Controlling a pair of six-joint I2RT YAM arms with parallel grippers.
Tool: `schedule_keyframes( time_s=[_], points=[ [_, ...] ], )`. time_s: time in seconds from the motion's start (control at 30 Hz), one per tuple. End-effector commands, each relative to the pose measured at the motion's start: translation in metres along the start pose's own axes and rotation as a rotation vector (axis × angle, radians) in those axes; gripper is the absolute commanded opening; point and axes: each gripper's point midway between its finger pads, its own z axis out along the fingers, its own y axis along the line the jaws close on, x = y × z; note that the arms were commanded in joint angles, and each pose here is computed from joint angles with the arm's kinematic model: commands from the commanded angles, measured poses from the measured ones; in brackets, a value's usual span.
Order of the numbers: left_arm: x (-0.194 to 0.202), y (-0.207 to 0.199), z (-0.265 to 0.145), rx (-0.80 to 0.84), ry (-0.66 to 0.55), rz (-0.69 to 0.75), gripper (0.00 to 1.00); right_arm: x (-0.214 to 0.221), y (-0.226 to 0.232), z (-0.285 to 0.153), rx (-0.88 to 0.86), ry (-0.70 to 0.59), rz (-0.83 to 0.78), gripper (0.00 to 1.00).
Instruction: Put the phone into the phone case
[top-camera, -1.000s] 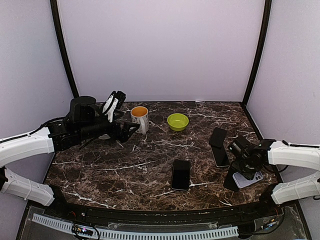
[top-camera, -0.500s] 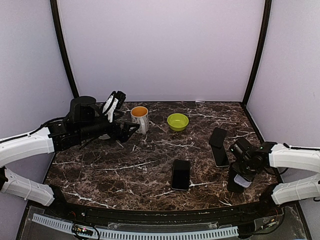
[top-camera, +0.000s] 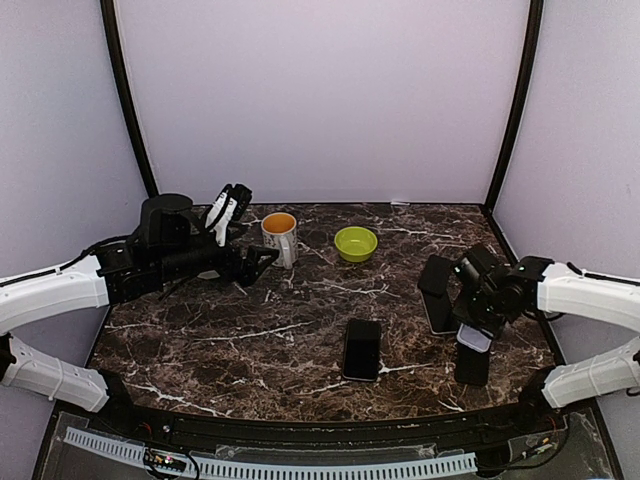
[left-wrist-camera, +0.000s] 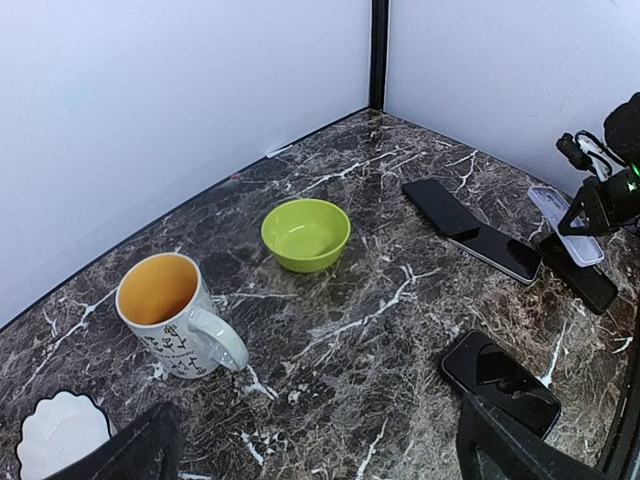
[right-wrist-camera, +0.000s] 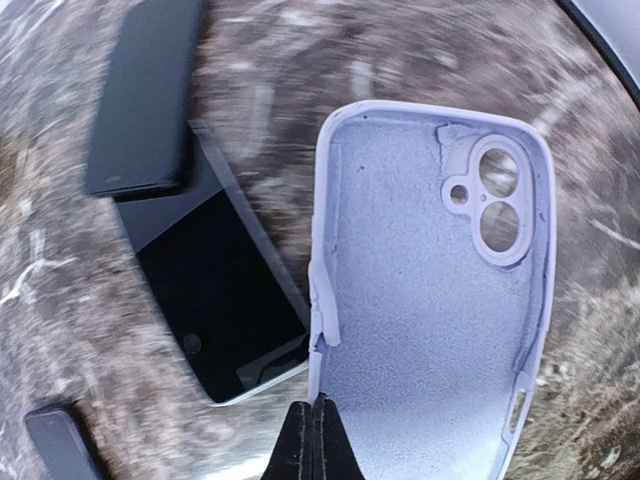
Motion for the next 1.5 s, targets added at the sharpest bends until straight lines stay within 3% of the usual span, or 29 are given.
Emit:
schedule_keyframes(
  time_s=[0.0, 0.2, 0.33, 0.5, 0.63, 0.93, 1.3, 1.47],
  points=[
    [-0.004, 0.005, -0.003, -0.021, -0.03, 0.008, 0.98, -0.01, 0.047, -0.015, -0.057, -0.022, -0.142, 0.0],
    [-0.007, 0.013, -0.006, -0.058, -0.038, 0.0, 0.98, 0.017, 0.122, -0.027, -0.175, 0.007, -0.266, 0.0],
    [-0.009, 0.012, -0.008, -0.053, -0.048, 0.001, 0.98, 0.071, 0.164, -0.023, -0.258, 0.121, -0.407, 0.0],
    [-0.006, 0.012, -0.006, -0.057, -0.035, 0.009, 0.98, 0.133, 0.174, -0.011, -0.25, 0.258, -0.532, 0.0],
    [-0.002, 0.013, -0.003, -0.056, -0.029, 0.009, 0.98, 0.158, 0.153, -0.009, -0.208, 0.344, -0.529, 0.0],
    [-0.003, 0.01, -0.003, -0.037, -0.029, 0.002, 0.98, 0.146, 0.114, -0.019, -0.161, 0.322, -0.452, 0.0],
    [-0.005, 0.011, -0.005, -0.041, -0.035, 0.01, 0.98, 0.143, 0.089, 0.017, -0.067, 0.347, -0.452, 0.0],
    [-0.002, 0.013, -0.003, -0.054, -0.025, 0.019, 0.98, 0.131, 0.112, 0.004, -0.12, 0.33, -0.493, 0.27]
  ],
)
